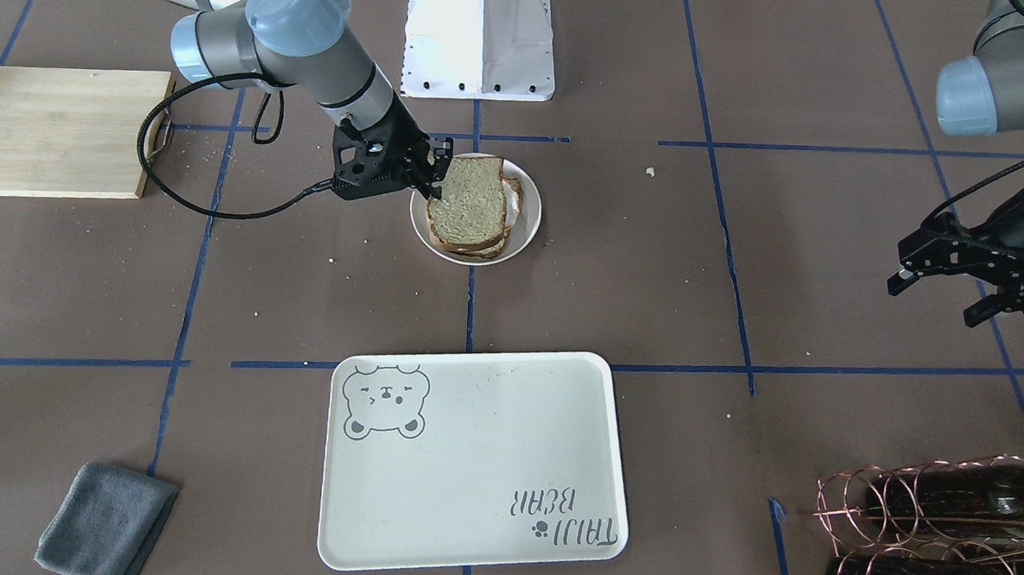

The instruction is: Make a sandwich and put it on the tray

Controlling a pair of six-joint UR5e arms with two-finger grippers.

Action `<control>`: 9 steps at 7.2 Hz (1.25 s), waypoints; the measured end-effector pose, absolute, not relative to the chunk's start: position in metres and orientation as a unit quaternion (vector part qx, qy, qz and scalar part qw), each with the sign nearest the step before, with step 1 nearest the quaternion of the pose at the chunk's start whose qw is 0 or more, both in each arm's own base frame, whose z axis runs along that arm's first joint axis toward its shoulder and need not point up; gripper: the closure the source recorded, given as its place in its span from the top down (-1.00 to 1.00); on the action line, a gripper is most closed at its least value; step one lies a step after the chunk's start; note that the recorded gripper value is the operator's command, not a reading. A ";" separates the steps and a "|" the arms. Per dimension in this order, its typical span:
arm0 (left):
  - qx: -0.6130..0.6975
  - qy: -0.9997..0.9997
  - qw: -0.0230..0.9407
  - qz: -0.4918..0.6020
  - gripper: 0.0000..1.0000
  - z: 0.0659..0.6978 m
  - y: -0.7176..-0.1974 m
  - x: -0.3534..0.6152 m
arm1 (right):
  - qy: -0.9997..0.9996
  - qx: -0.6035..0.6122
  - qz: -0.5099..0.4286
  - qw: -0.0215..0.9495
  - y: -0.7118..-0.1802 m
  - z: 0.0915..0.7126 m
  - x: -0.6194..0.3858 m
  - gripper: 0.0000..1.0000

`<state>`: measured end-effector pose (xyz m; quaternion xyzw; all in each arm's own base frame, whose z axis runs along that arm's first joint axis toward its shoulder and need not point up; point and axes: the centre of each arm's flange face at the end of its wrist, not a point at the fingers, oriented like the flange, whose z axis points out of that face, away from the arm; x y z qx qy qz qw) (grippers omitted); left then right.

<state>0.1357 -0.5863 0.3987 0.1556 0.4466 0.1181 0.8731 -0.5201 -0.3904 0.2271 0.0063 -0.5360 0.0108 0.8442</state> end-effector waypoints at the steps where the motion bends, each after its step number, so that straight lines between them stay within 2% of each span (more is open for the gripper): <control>1: 0.155 0.447 0.873 0.118 1.00 0.399 -0.586 0.136 | -0.531 0.007 0.012 0.847 -0.390 0.226 -0.535 -1.00; 3: 0.155 0.446 0.873 0.118 1.00 0.400 -0.587 0.136 | -0.527 -0.001 0.014 0.849 -0.381 0.226 -0.550 -0.95; 4: 0.155 0.446 0.873 0.118 1.00 0.400 -0.587 0.136 | -0.525 -0.005 0.014 0.851 -0.377 0.228 -0.554 0.49; 5: 0.155 0.446 0.873 0.118 1.00 0.400 -0.587 0.136 | -0.523 -0.008 0.014 0.852 -0.375 0.230 -0.556 0.99; 7: 0.152 0.448 0.873 0.117 1.00 0.398 -0.587 0.141 | -0.520 -0.009 0.017 0.854 -0.379 0.233 -0.552 1.00; 9: 0.142 0.471 0.866 0.093 1.00 0.378 -0.581 0.177 | -0.520 -0.005 0.034 0.854 -0.405 0.237 -0.528 1.00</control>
